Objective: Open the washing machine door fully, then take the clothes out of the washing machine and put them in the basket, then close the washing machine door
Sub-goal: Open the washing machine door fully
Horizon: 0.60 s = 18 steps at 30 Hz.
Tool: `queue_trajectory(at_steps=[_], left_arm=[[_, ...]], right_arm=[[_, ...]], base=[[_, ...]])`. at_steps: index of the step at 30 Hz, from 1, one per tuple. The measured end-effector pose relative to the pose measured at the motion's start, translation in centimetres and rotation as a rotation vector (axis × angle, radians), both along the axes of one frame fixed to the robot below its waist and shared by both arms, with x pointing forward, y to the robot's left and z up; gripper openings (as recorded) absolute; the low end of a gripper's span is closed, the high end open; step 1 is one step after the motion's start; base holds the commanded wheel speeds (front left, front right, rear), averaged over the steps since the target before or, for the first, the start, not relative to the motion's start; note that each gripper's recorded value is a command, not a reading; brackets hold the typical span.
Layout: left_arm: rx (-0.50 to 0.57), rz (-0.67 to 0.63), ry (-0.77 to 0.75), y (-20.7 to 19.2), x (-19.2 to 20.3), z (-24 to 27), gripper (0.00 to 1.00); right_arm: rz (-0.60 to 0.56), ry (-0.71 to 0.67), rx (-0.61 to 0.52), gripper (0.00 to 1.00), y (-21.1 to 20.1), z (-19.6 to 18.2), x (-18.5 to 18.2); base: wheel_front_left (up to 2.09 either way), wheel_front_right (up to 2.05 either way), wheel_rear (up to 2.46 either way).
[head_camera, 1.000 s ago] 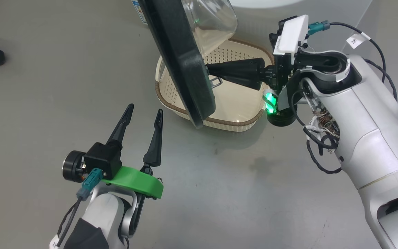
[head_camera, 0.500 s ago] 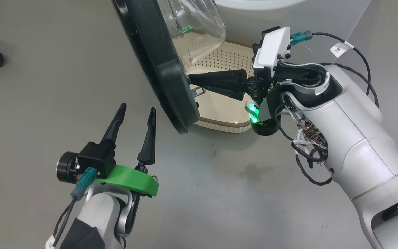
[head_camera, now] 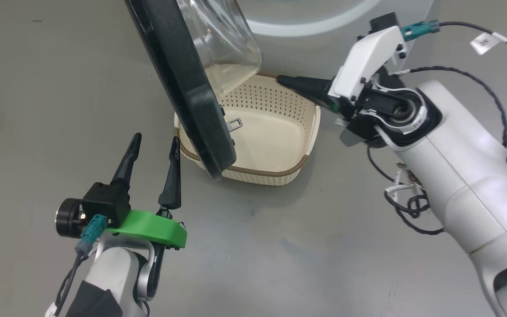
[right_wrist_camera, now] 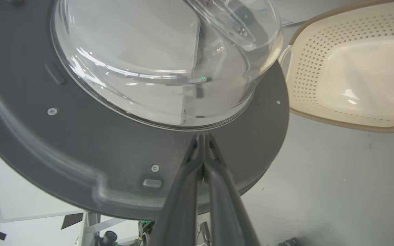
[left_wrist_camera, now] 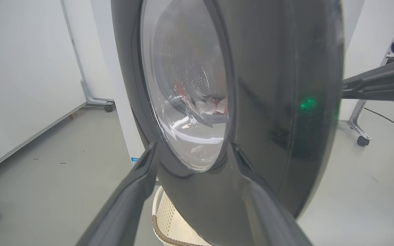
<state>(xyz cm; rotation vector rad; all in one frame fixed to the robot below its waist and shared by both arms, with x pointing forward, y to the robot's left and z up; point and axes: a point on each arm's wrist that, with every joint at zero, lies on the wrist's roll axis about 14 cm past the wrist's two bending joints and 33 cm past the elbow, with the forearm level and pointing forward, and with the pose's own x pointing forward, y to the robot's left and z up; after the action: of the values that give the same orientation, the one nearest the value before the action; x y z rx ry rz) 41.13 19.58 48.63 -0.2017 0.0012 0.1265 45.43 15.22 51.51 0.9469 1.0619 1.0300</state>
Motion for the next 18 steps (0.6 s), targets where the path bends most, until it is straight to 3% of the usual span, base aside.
queue_trajectory(at_steps=[5,10,18], left_arm=[[-0.012,0.001,-0.008,-0.1,-0.2,0.2,1.0],[-0.017,-0.002,-0.022,-0.3,-0.4,0.7,1.0],[0.001,-0.031,-0.039,-0.8,-0.6,1.2,1.0]], right_arm=[[-0.068,-0.23,-0.123,0.0,-3.3,-0.5,1.7],[-0.099,-0.581,-0.309,0.0,-7.2,-0.8,2.6],[-0.273,-0.853,-0.418,0.0,-12.7,0.1,3.1]], base=[[0.0,0.0,0.0],[0.0,0.0,0.0],[0.0,0.0,0.0]])
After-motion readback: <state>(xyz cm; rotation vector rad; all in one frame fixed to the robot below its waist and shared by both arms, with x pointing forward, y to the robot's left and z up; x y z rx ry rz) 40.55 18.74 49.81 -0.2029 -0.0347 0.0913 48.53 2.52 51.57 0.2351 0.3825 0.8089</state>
